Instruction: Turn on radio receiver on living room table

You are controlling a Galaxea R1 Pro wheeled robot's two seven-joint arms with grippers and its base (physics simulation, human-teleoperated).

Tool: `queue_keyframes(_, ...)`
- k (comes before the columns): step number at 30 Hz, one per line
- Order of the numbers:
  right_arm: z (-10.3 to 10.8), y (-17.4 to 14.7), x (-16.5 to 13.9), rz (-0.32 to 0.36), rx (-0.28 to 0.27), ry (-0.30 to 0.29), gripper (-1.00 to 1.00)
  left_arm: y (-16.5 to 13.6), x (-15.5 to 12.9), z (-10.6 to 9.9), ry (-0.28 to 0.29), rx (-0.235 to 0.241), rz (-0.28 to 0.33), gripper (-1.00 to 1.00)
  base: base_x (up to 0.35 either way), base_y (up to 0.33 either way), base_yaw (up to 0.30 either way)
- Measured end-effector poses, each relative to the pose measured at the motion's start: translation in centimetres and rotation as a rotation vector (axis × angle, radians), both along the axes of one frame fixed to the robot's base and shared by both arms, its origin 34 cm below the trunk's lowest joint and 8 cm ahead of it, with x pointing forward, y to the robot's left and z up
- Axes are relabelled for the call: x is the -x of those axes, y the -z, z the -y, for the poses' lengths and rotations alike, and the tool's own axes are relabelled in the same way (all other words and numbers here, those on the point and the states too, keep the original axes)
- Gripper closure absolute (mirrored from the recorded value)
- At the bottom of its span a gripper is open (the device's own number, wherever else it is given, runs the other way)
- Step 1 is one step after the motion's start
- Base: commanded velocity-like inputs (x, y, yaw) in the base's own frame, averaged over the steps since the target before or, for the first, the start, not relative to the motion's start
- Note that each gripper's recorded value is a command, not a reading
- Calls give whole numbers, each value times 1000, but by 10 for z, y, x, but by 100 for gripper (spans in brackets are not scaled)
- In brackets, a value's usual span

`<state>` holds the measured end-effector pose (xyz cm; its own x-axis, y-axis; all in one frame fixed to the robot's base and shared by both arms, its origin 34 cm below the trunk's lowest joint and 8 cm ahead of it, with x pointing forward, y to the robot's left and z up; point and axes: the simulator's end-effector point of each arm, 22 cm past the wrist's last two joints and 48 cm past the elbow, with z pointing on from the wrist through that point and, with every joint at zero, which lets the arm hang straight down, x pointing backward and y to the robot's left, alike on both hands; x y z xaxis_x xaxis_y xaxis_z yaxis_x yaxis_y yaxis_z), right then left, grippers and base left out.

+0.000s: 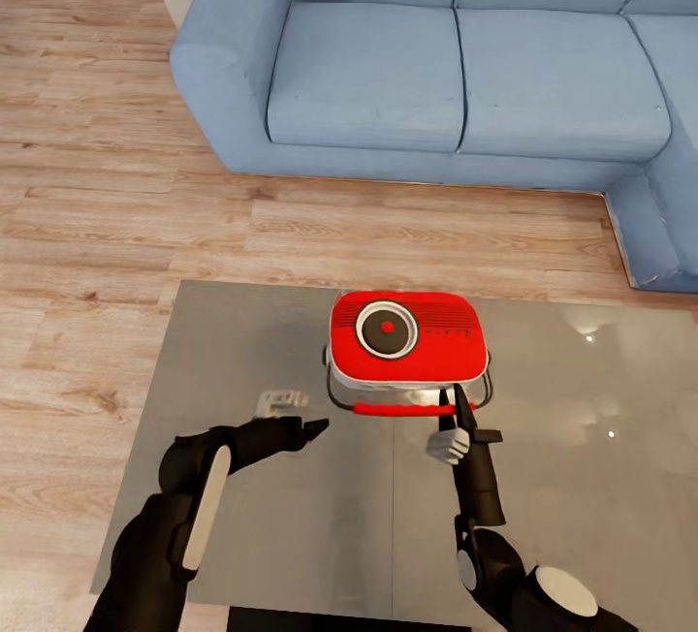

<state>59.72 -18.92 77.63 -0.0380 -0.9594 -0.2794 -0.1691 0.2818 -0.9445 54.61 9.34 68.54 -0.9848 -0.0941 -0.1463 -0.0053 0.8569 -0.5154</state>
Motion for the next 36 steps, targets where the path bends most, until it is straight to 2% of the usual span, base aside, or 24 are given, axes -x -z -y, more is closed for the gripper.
queue_keyframes(5, 0, 3, 4, -11, 6, 0, 100, -3, -1, 4, -3, 21, -23, -100, 0, 0, 0)
queue_keyframes(10, 6, 9, 7, -38, 73, 22, 100, -4, -2, 5, -4, 25, -27, -100, 0, 0, 0)
queue_keyframes(17, 6, 10, 8, -43, 89, 24, 100, -4, -2, 5, -5, 25, -26, -100, 0, 0, 0)
queue_keyframes(21, 9, 24, 20, -90, 90, 22, 100, -7, -3, 18, 13, 75, -43, -100, 0, 0, 0)
queue_keyframes(26, 19, 33, 22, -116, 107, 43, 100, -4, 6, 10, 45, 18, -29, -100, 0, 0, 0)
queue_keyframes(32, 23, 34, 22, -124, 112, 58, 100, -1, 25, 12, 64, 14, -56, -100, 0, 0, 0)
queue_keyframes(36, 25, 36, 23, -134, 114, 67, 100, -2, 27, 12, 67, 17, -64, -100, 0, 0, 0)
